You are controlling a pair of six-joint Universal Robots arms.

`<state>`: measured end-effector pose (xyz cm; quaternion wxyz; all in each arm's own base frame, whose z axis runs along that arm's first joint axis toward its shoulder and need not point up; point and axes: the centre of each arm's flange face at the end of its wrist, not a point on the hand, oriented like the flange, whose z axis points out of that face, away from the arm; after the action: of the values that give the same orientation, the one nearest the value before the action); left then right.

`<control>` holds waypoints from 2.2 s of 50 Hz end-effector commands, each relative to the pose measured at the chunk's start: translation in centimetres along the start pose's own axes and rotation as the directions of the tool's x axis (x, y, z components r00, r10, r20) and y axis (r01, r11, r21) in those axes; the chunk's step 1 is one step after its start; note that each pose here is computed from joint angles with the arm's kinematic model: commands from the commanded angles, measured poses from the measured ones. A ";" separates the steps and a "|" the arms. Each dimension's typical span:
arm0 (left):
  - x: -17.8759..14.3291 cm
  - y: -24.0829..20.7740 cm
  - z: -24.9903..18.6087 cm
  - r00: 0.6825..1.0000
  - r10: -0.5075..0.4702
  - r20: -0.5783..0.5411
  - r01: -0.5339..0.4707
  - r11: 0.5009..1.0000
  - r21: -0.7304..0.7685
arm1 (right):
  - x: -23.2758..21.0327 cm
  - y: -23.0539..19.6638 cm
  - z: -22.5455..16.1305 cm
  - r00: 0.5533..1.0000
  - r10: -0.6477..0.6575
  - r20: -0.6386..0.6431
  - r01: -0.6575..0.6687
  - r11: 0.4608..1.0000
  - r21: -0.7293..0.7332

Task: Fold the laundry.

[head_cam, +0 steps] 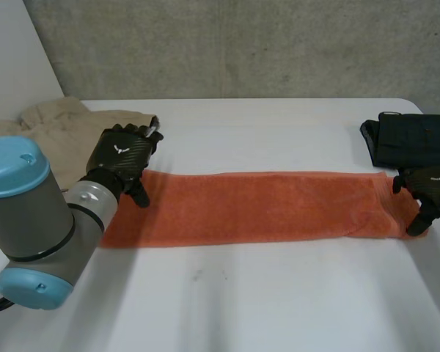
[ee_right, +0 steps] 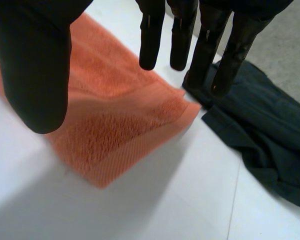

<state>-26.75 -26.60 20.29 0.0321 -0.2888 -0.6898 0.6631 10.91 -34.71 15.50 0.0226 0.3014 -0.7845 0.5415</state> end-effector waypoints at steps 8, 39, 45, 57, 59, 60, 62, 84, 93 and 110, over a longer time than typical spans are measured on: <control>0.0 0.4 0.2 1.000 0.004 0.001 -0.004 1.000 -0.006 | 0.1 2.3 2.4 0.997 -0.077 -0.014 0.077 0.997 -0.020; -1.5 -1.5 -1.0 0.999 0.000 0.044 -0.002 0.999 0.040 | 1.1 -10.0 -0.7 0.904 -0.352 -0.243 0.408 0.880 0.243; -2.7 -2.3 -1.3 0.997 -0.004 0.081 -0.001 0.998 0.061 | -10.7 -15.1 -2.5 0.881 -0.468 -0.070 0.434 0.739 0.516; -2.5 -1.5 -2.0 0.997 -0.004 0.072 0.002 0.999 0.033 | -30.2 -8.9 -4.5 0.661 -0.674 0.330 0.328 0.655 0.681; -2.4 -1.5 -2.0 0.998 -0.004 0.069 0.002 0.999 0.034 | -30.3 -8.7 -4.4 0.659 -0.678 0.327 0.333 0.652 0.681; -2.4 -1.5 -1.9 0.998 -0.004 0.068 0.001 0.999 0.036 | -30.3 -8.8 -4.4 0.666 -0.669 0.330 0.325 0.659 0.678; -2.3 -1.6 -1.8 0.998 -0.003 0.066 0.001 0.999 0.042 | -30.1 -9.1 -4.4 0.676 -0.660 0.328 0.321 0.664 0.675; 8.4 -2.3 0.8 0.982 0.044 -0.186 -0.023 0.993 0.114 | -12.2 -7.1 -4.1 0.975 0.093 0.199 -0.131 0.974 0.183; 8.6 -0.4 1.8 0.990 0.042 -0.131 -0.037 0.998 0.042 | -12.8 -0.5 -2.2 0.976 -0.062 0.208 0.064 0.998 -0.002; 3.3 -2.9 -2.4 0.999 0.015 -0.030 -0.013 0.998 0.059 | -15.3 -12.0 -4.0 0.967 -0.251 0.034 0.214 0.881 0.421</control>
<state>-31.65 -23.09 20.37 0.0582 -0.3233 -0.6700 0.6657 22.78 -29.46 16.78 0.0226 0.3848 -0.6947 0.6073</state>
